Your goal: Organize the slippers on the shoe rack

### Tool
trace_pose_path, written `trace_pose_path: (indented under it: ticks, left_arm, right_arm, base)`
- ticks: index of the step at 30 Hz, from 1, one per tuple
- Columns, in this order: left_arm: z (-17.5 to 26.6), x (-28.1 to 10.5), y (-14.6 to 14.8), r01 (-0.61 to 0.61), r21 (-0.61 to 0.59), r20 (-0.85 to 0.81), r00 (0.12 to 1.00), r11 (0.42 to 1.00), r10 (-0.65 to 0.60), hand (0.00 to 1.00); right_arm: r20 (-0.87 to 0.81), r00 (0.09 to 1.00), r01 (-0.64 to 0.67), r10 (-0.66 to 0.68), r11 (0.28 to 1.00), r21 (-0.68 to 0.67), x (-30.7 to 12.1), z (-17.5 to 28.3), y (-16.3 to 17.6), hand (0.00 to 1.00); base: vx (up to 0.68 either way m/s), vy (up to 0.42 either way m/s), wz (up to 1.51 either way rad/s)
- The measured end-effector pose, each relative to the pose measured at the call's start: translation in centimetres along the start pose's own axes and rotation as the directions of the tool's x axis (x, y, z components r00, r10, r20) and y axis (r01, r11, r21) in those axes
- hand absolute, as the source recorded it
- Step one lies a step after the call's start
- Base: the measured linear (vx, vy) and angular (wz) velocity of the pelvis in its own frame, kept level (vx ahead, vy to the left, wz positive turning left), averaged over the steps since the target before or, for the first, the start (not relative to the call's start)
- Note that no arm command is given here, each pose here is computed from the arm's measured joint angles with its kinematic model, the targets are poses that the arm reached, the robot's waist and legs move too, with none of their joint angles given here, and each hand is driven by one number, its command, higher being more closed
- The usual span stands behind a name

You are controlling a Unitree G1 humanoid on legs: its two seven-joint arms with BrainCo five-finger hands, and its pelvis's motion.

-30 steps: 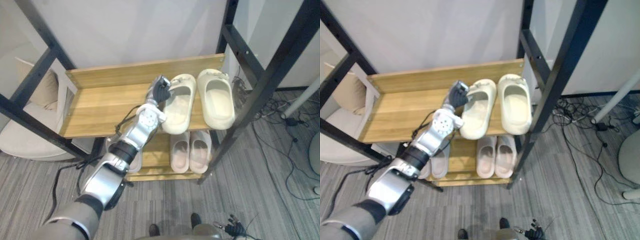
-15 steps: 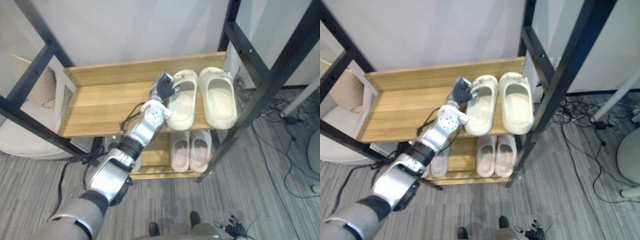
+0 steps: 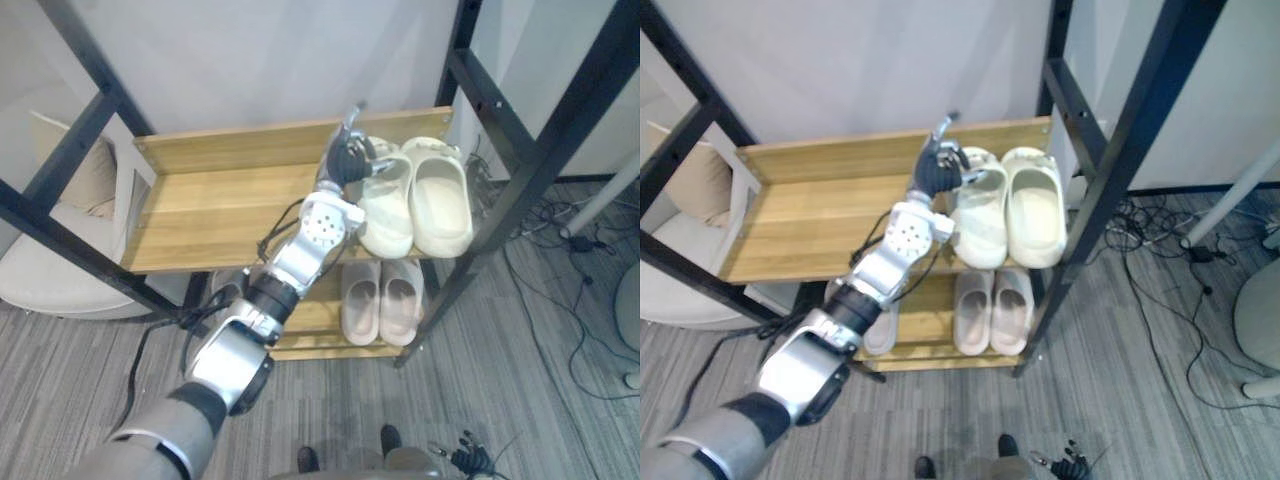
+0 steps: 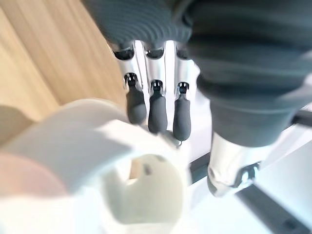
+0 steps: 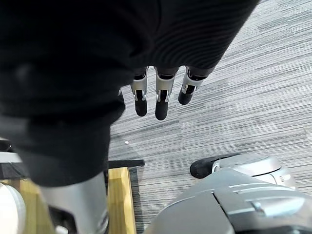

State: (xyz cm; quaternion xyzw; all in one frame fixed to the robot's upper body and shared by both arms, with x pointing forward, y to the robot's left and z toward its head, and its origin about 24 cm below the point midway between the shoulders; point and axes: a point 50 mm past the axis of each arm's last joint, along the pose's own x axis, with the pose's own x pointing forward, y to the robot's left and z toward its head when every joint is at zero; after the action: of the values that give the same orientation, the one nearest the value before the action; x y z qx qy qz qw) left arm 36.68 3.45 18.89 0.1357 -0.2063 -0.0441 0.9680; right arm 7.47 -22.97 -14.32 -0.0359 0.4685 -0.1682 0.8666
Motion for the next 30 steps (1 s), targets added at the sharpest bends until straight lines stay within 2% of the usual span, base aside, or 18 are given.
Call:
trace_pose_path:
  ticks: [7,11,17,23,26,30]
  left_arm:
    - [-2.6,-2.3,2.5,-0.091,-0.097,-0.059,0.995,0.991,0.085,0.0]
    - [-4.1,-3.4,3.4,-0.108,-0.075,-0.102,0.99,0.991,0.1,0.0]
    - [-4.9,-5.6,3.6,-0.117,-0.109,-0.117,0.988,0.987,0.104,0.0]
    - [-5.1,-10.0,2.8,-0.077,-0.252,-0.122,0.991,0.965,0.047,0.0]
    - [-5.1,-14.0,1.8,-0.019,-0.377,-0.124,0.992,0.926,-0.03,0.0]
    - [-4.8,-16.3,1.7,0.017,-0.474,-0.117,0.99,0.88,-0.082,0.0]
  right_arm:
    - [0.0,1.0,-0.016,0.016,0.999,-0.032,0.0,0.0,0.2,0.0]
    - [0.002,1.0,-0.031,0.031,0.998,-0.055,0.0,0.1,0.5,0.0]
    - [-0.004,0.999,-0.038,0.038,0.997,-0.063,0.0,0.0,0.8,0.0]
    - [-0.012,0.999,-0.048,0.048,0.996,-0.079,0.0,-0.1,1.1,0.0]
    - [-0.039,0.998,-0.059,0.056,0.994,-0.089,0.0,-0.6,1.4,0.0]
    - [-0.051,0.997,-0.068,0.063,0.994,-0.089,0.1,-0.8,1.6,0.0]
  base:
    - [-0.04,-0.027,0.07]
    - [-0.04,-0.029,0.07]
    - [-0.01,-0.021,0.06]
    - [-0.03,-0.017,0.01]
    - [-0.04,-0.026,0.01]
    - [-0.04,-0.017,0.0]
